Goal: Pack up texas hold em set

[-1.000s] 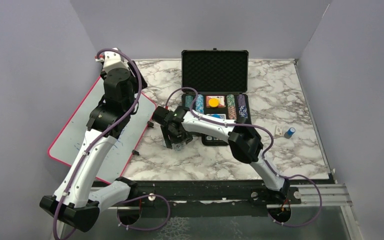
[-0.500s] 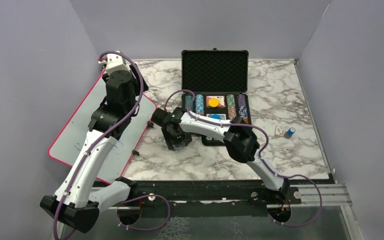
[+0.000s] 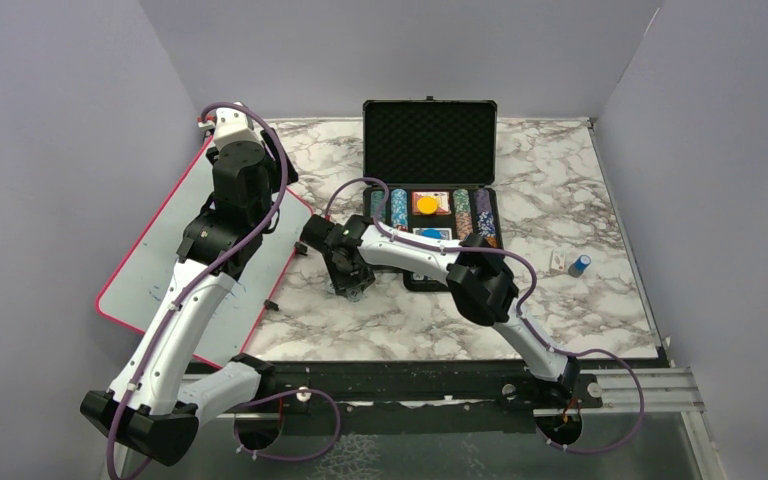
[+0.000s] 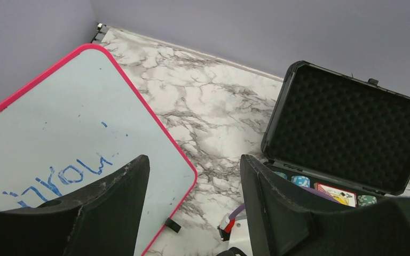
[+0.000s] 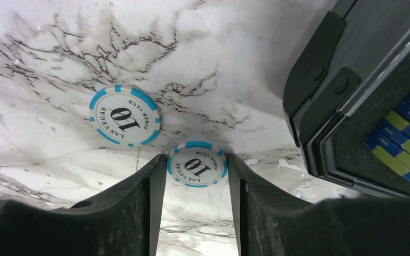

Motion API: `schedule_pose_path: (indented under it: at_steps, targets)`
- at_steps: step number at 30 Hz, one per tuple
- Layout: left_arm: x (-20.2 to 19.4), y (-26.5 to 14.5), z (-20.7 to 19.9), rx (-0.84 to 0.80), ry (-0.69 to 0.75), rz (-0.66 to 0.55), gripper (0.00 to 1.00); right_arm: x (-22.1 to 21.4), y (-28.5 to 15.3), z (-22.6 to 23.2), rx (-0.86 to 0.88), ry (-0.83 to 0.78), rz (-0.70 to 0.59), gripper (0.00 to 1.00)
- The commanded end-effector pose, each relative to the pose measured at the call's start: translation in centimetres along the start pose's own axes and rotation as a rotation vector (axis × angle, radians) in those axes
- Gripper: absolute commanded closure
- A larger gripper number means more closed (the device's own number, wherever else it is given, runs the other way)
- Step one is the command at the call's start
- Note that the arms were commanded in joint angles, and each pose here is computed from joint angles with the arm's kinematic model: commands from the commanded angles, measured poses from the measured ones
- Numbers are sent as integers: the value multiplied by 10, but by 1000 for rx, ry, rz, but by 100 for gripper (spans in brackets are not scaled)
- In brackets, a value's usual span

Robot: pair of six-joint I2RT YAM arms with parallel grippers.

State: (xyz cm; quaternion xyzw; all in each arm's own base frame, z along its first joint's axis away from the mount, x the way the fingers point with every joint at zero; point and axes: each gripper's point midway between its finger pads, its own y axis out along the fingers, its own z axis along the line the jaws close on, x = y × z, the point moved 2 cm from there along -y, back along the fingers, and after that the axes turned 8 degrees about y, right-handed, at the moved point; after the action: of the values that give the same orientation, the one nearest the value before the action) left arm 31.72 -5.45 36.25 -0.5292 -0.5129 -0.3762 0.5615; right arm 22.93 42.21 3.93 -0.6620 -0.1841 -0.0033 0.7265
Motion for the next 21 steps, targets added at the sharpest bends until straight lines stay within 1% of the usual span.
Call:
schedule_pose_path:
  at_steps: [1,7,13,21]
  targets:
    - [3,-2,0,-13,-9,-13,34,-11,21,-8,-49,0,29,55]
    - [4,-3,0,-14,-8,-15,34,-1,3,-8,-48,9,-13,56]
    - [9,-3,0,-14,-8,-24,34,19,-26,5,17,17,-80,54]
    - [10,-3,0,-9,-2,-23,34,33,-36,21,80,13,-118,52]
